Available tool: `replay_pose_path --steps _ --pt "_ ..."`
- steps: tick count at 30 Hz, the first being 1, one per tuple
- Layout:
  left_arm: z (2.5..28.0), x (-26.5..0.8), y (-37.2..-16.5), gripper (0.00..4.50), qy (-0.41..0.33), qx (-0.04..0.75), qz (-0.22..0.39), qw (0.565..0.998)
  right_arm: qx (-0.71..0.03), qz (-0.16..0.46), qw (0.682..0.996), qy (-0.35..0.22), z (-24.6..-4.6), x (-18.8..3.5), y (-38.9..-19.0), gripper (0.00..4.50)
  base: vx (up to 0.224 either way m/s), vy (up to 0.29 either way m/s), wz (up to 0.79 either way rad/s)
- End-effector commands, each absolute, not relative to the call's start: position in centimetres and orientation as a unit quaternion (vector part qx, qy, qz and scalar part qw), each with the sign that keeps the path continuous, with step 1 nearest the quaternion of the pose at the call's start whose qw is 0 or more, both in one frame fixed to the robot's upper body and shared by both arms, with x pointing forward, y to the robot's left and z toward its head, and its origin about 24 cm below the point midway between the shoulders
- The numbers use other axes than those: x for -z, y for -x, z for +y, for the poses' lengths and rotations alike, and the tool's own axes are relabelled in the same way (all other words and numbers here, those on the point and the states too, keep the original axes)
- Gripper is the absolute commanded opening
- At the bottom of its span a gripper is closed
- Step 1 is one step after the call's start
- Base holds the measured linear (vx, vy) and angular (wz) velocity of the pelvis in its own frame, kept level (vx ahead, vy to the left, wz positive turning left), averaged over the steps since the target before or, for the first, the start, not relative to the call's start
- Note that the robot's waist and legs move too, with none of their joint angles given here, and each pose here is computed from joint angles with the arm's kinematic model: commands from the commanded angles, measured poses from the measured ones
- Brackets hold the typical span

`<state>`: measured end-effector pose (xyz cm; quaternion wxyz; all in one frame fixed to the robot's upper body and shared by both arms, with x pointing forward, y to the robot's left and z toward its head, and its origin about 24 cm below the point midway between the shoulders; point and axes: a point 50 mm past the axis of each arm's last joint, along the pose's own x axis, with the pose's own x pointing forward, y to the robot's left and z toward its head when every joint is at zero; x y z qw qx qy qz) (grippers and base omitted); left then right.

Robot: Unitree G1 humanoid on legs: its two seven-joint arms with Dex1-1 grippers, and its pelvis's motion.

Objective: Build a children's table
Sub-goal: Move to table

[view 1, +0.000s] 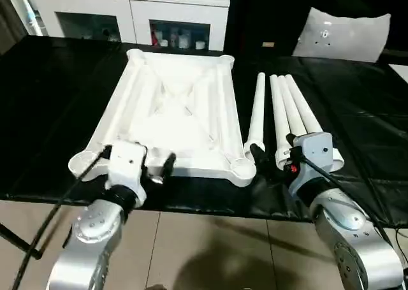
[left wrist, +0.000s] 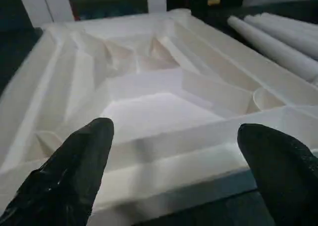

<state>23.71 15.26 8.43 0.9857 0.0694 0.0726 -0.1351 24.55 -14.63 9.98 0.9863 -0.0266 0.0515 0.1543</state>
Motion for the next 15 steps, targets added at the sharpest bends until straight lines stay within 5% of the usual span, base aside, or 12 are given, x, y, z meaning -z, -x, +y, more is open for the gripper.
replay_pose_path --steps 1,15 --pt "15.01 -8.58 -23.71 4.47 -0.07 0.141 0.068 0.985 -0.163 0.055 0.985 0.034 -14.48 -9.84 -24.37 4.46 0.055 -0.012 -0.02" --pt "15.19 -9.13 -23.91 4.47 -0.096 0.178 0.056 0.978 -0.174 0.049 0.982 0.051 -14.47 -9.95 -24.25 4.46 0.098 -0.018 0.1"
